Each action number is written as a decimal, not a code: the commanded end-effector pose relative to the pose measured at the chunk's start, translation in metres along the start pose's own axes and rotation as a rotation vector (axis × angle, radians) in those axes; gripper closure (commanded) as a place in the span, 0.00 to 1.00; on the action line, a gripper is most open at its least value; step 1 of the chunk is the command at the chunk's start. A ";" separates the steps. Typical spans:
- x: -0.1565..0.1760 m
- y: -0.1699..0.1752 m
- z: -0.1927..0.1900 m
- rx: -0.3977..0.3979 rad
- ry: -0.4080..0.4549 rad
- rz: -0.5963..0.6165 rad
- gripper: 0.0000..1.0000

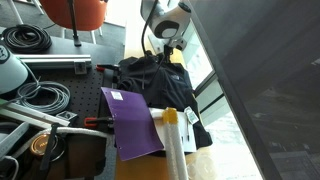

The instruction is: Close the zipper of the black vest

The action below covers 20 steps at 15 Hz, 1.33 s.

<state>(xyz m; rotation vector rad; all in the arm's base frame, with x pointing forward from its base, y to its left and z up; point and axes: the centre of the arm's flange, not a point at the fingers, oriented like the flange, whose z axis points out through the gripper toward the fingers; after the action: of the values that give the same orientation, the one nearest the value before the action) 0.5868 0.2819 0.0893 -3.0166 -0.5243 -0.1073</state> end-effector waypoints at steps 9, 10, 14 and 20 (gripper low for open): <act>0.027 -0.114 -0.024 0.134 0.063 -0.234 0.98; 0.027 -0.116 -0.026 0.137 0.068 -0.249 0.98; 0.027 -0.114 -0.025 0.135 0.064 -0.278 0.98; -0.006 -0.093 -0.004 0.112 -0.048 -0.258 0.98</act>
<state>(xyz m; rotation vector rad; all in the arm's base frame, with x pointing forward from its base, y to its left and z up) 0.5636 0.3743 0.1079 -2.8318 -0.8786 -0.0889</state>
